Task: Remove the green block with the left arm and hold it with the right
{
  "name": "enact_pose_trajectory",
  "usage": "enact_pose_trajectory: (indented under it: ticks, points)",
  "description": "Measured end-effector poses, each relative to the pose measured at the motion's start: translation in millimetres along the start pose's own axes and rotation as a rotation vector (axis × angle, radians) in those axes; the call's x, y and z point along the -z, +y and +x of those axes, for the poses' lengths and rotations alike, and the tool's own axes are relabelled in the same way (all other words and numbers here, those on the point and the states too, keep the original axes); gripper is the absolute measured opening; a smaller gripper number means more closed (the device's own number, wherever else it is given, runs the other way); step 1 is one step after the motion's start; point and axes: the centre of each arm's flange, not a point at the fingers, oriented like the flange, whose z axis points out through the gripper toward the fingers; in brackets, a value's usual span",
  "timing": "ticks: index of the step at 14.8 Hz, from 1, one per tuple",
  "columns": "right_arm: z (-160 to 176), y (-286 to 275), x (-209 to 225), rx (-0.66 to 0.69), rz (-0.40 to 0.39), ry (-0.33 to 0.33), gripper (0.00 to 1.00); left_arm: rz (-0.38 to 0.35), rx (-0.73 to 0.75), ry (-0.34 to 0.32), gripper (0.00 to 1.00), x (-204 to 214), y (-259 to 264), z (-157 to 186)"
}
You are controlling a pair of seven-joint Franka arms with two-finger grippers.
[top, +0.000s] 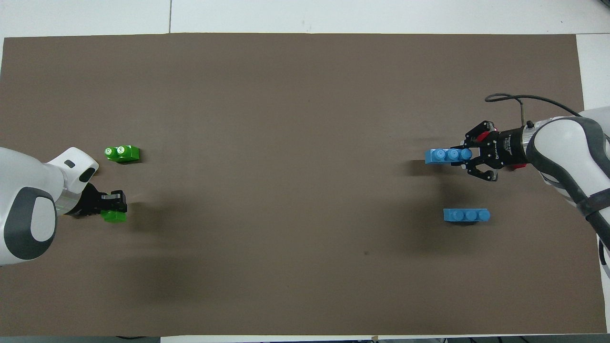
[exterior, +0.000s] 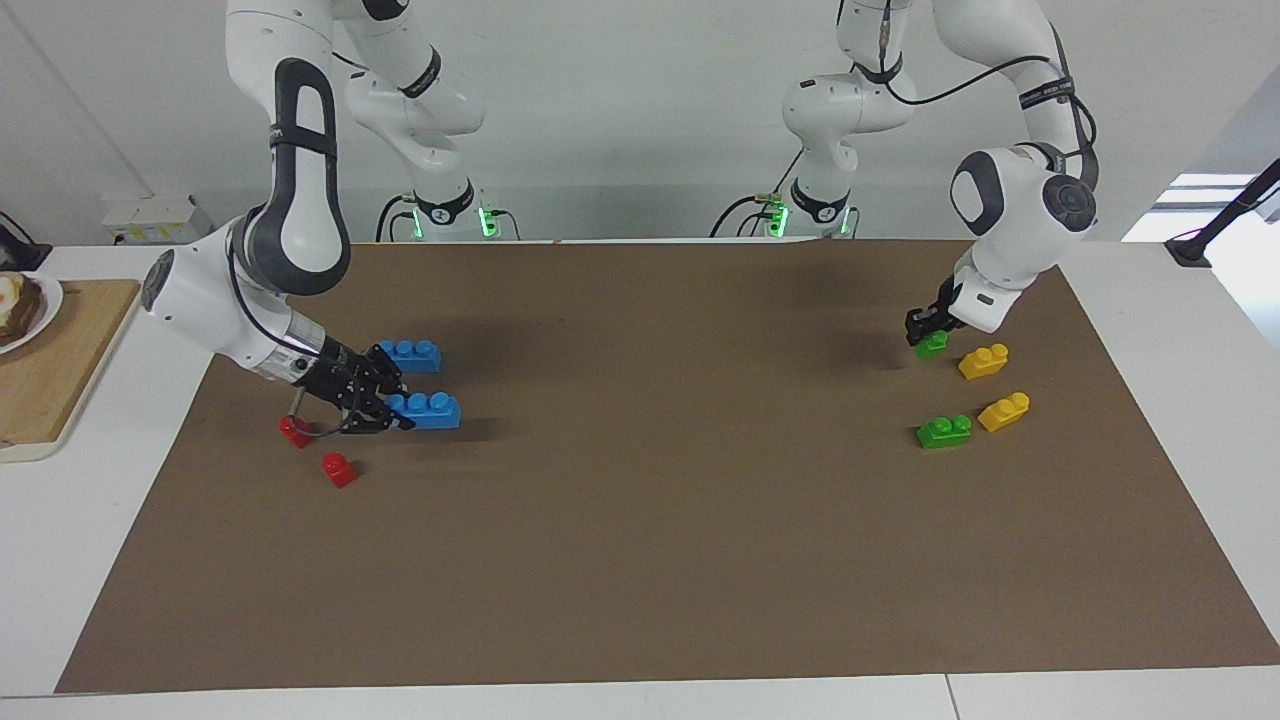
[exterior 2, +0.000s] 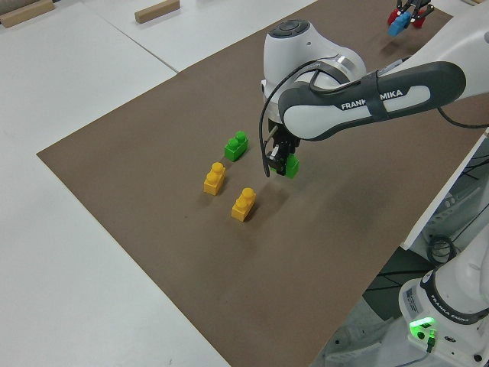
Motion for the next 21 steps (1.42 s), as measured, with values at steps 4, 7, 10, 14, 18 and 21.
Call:
enact_pose_trajectory:
  ticks: [4,7,10,14,18,21]
  points:
    - [6.7,0.8,-4.3,0.008,0.0,0.003,0.35,0.006,-0.029,0.017,0.35,-23.3,10.7,-2.9]
    - [6.3,0.7,-5.7,0.009,0.003,0.007,0.35,0.01,-0.054,0.022,0.35,-31.9,21.4,-2.1]
    - [10.4,0.2,-11.5,0.003,0.01,0.017,0.35,0.011,-0.082,0.014,0.35,-35.8,22.7,-2.0]
    - [15.2,-1.0,-23.5,0.0,0.006,0.025,0.35,0.011,-0.089,0.014,0.35,-35.9,22.5,-2.0]
    - [13.3,-2.0,-27.0,0.025,0.006,0.028,0.35,0.011,-0.09,0.014,0.35,-35.9,22.3,-2.0]
    - [10.5,-2.5,-28.5,0.051,0.005,0.029,0.35,0.021,-0.097,0.014,0.35,-35.8,21.3,-1.9]
